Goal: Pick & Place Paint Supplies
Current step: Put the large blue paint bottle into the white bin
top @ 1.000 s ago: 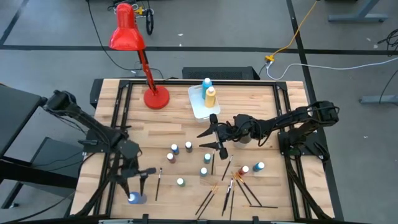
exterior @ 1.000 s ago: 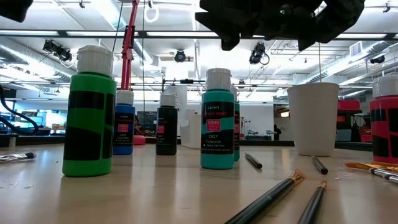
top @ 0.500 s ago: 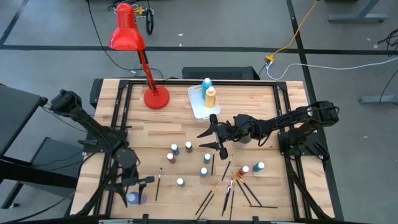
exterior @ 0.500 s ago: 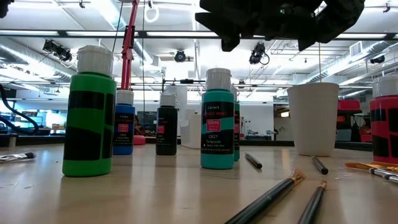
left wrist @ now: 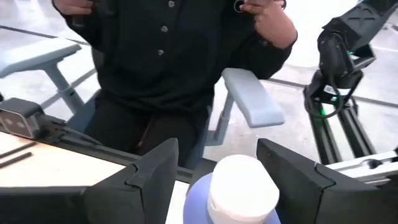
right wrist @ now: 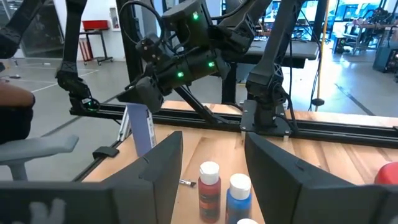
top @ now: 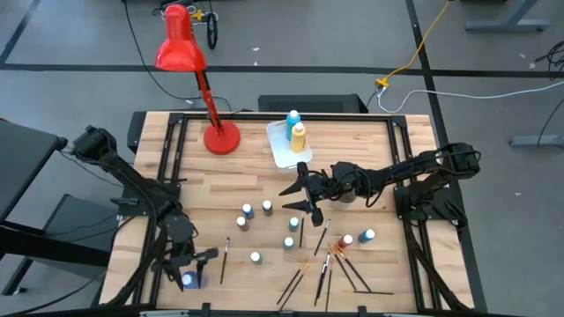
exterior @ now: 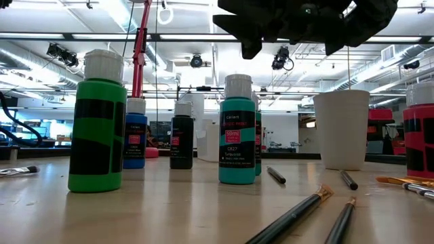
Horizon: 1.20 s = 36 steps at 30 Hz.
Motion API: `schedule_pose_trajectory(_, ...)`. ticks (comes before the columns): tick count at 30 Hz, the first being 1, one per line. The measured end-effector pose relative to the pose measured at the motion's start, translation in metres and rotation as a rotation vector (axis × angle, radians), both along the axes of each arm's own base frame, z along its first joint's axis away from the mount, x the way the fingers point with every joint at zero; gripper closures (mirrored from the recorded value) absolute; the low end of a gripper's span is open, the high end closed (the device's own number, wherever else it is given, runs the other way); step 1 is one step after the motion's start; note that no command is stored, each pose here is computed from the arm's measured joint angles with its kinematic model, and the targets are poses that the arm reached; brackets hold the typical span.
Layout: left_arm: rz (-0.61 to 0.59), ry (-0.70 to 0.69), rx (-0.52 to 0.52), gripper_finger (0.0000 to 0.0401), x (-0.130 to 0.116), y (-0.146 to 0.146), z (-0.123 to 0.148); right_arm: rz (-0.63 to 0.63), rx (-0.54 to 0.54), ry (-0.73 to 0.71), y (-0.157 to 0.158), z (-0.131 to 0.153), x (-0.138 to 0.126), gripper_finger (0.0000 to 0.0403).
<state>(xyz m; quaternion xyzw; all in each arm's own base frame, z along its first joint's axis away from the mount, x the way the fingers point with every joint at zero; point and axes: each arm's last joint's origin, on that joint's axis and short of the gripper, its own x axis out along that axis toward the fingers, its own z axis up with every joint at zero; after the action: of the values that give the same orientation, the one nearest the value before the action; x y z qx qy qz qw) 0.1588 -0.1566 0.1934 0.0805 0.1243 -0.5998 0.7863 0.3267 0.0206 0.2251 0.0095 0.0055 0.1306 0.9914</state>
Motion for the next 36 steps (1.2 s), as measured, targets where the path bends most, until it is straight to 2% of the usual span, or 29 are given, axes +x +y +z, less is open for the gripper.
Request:
schedule_pose_trajectory(9, 0.153, -0.001, 0.022, 0.0172, 0.004, 0.002, 0.000, 0.000, 0.000, 0.000, 0.000, 0.000, 0.000, 0.0227)
schedule_pose_trajectory(15, 0.155, 0.020, 0.029, 0.0176, 0.004, 0.002, -0.002, 0.000, 0.000, 0.000, 0.000, 0.000, 0.000, 0.0227)
schedule_pose_trajectory(19, 0.149, 0.018, 0.039, 0.0206, 0.003, 0.002, -0.002, 0.000, 0.000, 0.000, 0.000, 0.000, 0.000, 0.0227)
schedule_pose_trajectory(25, 0.136, -0.010, 0.049, 0.0280, 0.003, 0.002, -0.002, 0.000, -0.001, 0.000, 0.000, 0.000, 0.000, 0.0227)
schedule_pose_trajectory(29, 0.147, -0.022, 0.051, 0.0281, 0.004, 0.002, -0.002, 0.000, -0.001, 0.000, 0.000, 0.000, 0.000, 0.0227)
schedule_pose_trajectory(36, 0.265, 0.005, 0.042, 0.0277, 0.016, 0.006, 0.010, 0.000, -0.001, -0.001, 0.000, 0.000, 0.000, 0.0227)
